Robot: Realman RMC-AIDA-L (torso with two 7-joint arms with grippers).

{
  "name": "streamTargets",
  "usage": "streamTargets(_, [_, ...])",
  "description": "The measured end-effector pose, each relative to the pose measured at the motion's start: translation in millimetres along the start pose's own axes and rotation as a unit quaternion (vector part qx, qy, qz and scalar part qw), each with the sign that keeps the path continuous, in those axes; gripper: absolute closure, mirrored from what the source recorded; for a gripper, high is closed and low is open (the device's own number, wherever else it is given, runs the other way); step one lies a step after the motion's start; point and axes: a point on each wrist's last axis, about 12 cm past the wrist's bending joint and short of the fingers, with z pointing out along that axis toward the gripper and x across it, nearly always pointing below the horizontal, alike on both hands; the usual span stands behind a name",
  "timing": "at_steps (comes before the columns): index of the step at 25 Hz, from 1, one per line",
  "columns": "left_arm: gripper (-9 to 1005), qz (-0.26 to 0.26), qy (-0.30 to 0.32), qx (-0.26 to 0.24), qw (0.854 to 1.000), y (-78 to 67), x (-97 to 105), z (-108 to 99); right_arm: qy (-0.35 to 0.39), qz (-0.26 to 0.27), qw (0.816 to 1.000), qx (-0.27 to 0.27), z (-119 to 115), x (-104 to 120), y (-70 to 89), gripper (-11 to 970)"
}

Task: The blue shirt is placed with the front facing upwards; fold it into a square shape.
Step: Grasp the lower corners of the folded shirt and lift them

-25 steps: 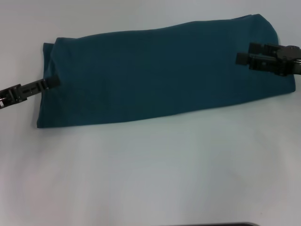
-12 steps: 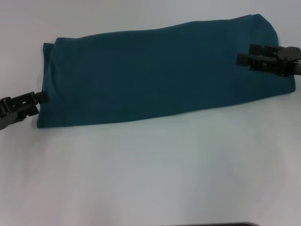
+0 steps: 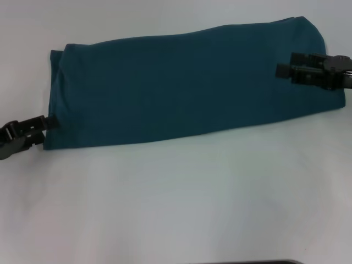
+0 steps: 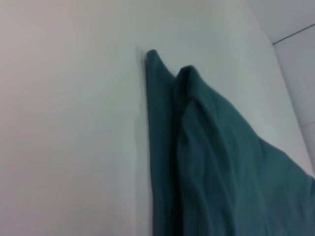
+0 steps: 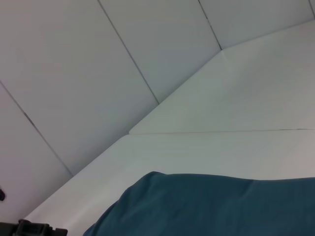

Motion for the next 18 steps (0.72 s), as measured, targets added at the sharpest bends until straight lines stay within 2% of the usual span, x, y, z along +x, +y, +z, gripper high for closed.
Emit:
streamTargets(7, [251,0.007,0.018,-0.001,1.0,-0.9,2.4,12.7,0.0,0.0,1.0,-0.003,-0.3,0.3,0.6,97])
streamTargets(18, [329,0.035,0.042,0.005,0.999,-14.5,-1.9,39.0,0.002,0.0,1.0,-0.016,-1.6,2.2,4.0,102])
